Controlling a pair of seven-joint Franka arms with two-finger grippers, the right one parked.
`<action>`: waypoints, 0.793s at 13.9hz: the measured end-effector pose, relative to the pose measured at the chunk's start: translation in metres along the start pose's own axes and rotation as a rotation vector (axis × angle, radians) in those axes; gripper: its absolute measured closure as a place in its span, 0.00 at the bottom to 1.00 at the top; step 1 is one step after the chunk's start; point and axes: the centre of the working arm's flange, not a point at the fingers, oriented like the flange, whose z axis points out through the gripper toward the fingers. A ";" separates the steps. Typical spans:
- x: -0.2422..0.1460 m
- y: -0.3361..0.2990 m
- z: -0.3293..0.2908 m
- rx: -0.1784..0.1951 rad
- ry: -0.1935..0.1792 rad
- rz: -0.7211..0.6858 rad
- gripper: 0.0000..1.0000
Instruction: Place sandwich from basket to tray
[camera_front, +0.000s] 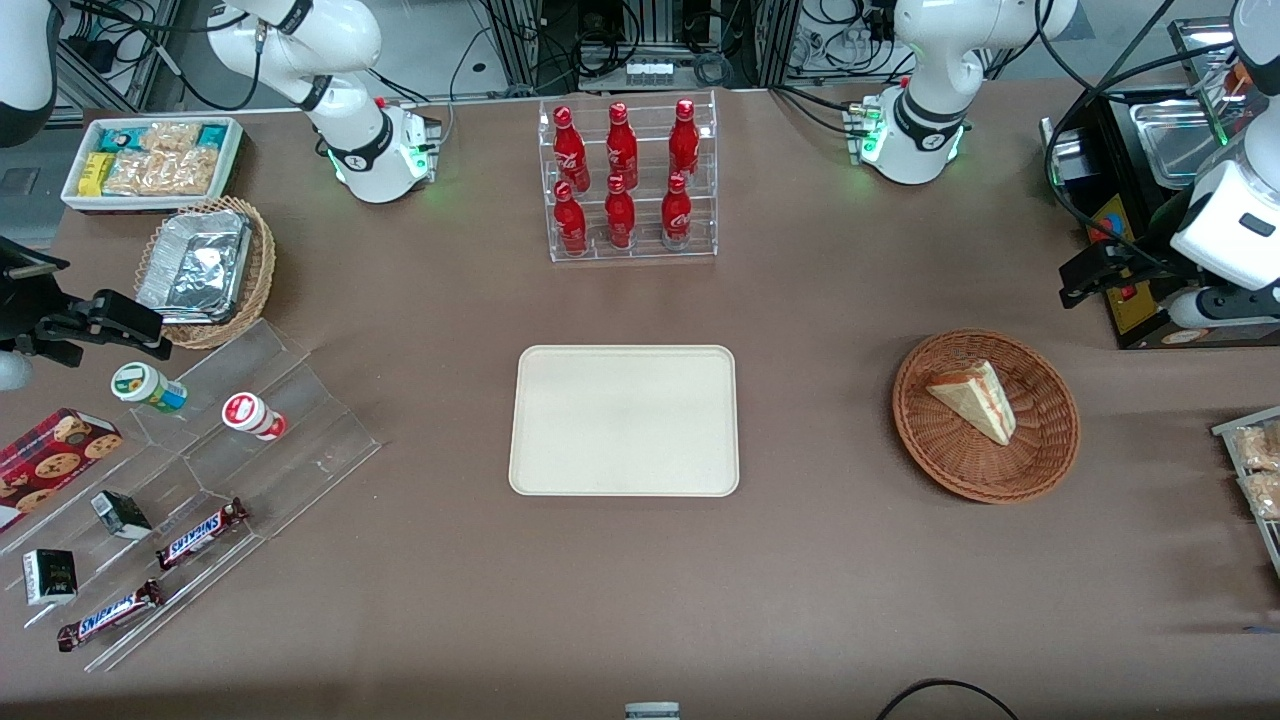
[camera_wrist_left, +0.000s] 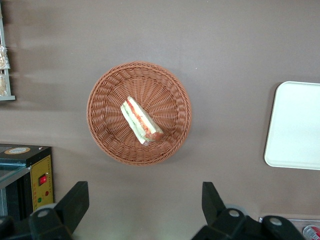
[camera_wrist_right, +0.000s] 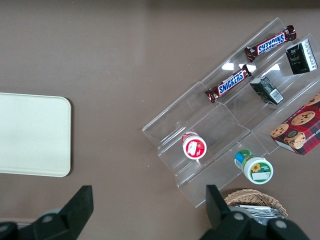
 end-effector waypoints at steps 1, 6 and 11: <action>0.000 0.000 0.000 0.000 0.001 0.000 0.00; 0.001 0.000 0.001 0.000 -0.001 0.000 0.00; 0.017 -0.025 0.033 0.007 -0.058 -0.050 0.00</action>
